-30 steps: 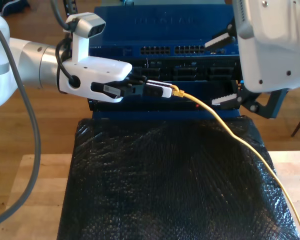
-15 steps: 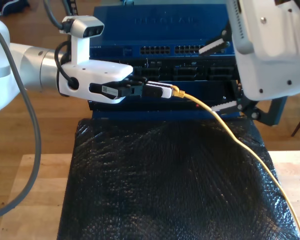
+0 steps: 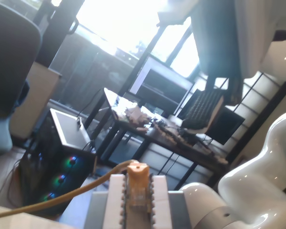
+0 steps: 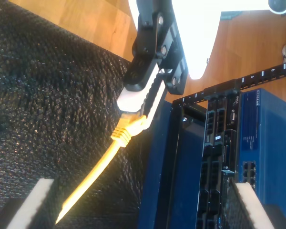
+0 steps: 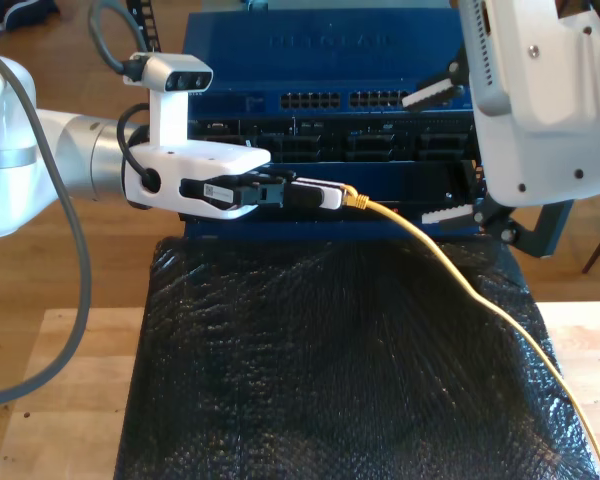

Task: Grab the cable and plug it in

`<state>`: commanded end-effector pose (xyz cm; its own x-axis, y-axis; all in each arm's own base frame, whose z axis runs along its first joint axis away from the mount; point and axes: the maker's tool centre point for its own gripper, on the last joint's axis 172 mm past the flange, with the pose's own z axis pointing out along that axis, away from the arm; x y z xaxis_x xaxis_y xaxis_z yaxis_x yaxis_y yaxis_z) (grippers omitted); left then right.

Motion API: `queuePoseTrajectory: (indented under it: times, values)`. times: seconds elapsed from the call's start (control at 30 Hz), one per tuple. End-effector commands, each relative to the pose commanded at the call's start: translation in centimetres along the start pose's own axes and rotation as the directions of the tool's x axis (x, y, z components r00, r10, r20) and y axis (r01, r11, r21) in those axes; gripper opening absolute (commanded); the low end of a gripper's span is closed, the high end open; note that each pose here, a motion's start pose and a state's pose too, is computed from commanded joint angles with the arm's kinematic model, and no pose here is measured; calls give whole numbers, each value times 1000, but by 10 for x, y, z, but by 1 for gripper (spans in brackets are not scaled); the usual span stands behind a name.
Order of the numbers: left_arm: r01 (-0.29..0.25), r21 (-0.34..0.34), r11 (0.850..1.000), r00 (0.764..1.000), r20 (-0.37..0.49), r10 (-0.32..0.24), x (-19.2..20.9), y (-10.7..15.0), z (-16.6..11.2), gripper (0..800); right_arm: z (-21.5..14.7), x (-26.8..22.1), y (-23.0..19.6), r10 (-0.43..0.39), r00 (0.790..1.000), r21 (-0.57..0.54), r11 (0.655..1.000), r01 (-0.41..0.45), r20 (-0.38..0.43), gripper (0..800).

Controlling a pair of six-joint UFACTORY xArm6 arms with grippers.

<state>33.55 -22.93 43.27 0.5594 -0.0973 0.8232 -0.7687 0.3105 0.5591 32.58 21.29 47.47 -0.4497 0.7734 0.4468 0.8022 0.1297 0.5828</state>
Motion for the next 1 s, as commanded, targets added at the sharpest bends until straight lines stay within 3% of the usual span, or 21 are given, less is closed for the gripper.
queuePoseTrajectory:
  times: [0.33, 0.73, 1.0]
  values:
    - [8, -56, 998, 999, -46, -11, 5, 6, 1, 3, 4, 6, 0, 24, 999, -59, 998, -27, -45, 790]
    - [19, -121, 992, 994, -108, -32, 10, 14, 0, 3, 15, 24, 3, -23, 997, -112, 994, 14, -73, 787]
    - [27, -131, 991, 993, -110, -42, 9, 15, 0, 3, 28, 27, 0, -56, 996, -142, 989, 45, -76, 788]
